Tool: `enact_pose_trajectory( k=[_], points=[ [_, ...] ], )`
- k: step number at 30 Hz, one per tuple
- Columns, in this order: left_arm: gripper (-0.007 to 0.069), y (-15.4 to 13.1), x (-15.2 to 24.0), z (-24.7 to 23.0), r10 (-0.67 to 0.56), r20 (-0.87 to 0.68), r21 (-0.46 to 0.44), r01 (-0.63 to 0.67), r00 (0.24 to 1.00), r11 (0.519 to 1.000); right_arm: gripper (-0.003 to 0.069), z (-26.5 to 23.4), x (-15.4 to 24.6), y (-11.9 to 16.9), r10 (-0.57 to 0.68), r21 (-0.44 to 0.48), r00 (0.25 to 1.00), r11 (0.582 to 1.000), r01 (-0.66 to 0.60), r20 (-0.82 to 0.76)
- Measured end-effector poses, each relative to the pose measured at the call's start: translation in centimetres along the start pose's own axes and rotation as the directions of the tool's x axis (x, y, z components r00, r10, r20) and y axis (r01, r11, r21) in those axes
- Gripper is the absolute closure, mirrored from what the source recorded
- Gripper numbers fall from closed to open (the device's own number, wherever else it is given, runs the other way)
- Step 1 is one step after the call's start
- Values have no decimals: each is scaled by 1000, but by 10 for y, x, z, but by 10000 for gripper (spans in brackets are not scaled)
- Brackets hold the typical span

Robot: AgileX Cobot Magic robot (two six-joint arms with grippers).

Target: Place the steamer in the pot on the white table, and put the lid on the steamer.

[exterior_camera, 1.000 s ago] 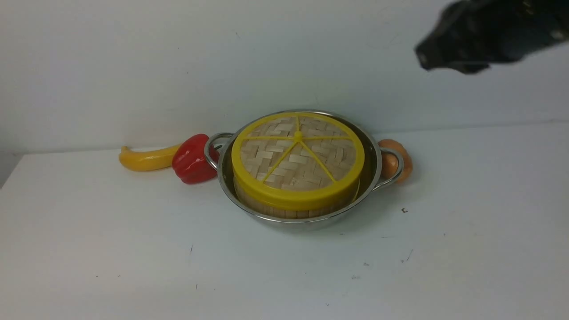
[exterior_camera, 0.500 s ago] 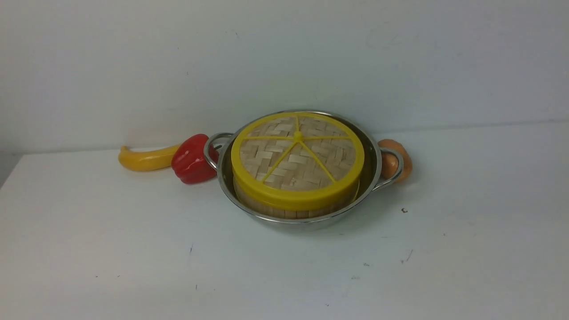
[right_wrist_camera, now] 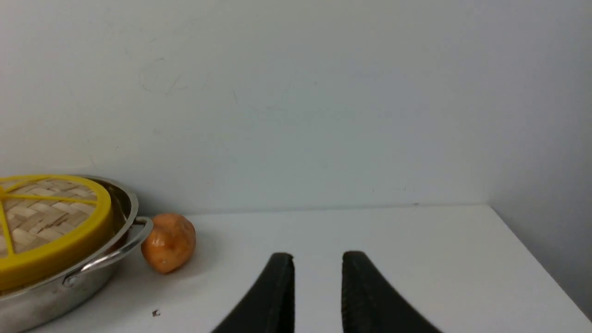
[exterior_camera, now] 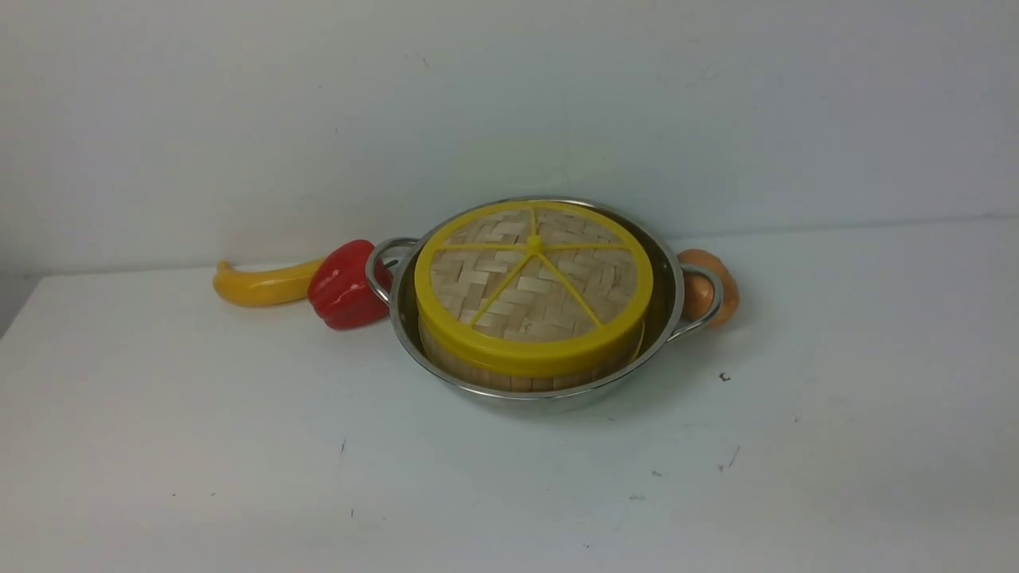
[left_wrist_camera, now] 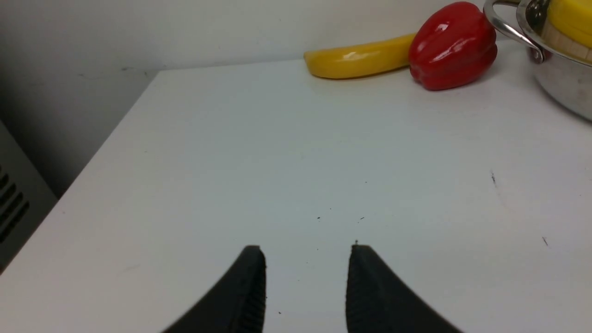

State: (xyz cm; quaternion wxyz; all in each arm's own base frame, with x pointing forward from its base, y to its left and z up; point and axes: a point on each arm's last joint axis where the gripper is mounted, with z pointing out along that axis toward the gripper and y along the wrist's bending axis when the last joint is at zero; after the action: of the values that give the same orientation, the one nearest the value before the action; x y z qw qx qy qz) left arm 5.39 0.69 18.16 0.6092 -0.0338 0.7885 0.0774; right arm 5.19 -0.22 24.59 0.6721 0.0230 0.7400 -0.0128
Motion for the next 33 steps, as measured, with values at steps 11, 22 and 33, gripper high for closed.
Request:
enact_pose_trajectory(
  k=[11,22,33],
  points=[
    [384,0,0,0,0,1,0,0,1000,1000,452,-1,26,2,-11,-39,999,999,9,-49],
    [384,0,0,0,0,1,0,0,1000,1000,426,5,48,2,-61,-58,994,997,55,-96],
    [384,0,0,0,0,1,0,0,1000,1000,417,9,58,2,-60,-59,995,997,55,-81]
  ],
)
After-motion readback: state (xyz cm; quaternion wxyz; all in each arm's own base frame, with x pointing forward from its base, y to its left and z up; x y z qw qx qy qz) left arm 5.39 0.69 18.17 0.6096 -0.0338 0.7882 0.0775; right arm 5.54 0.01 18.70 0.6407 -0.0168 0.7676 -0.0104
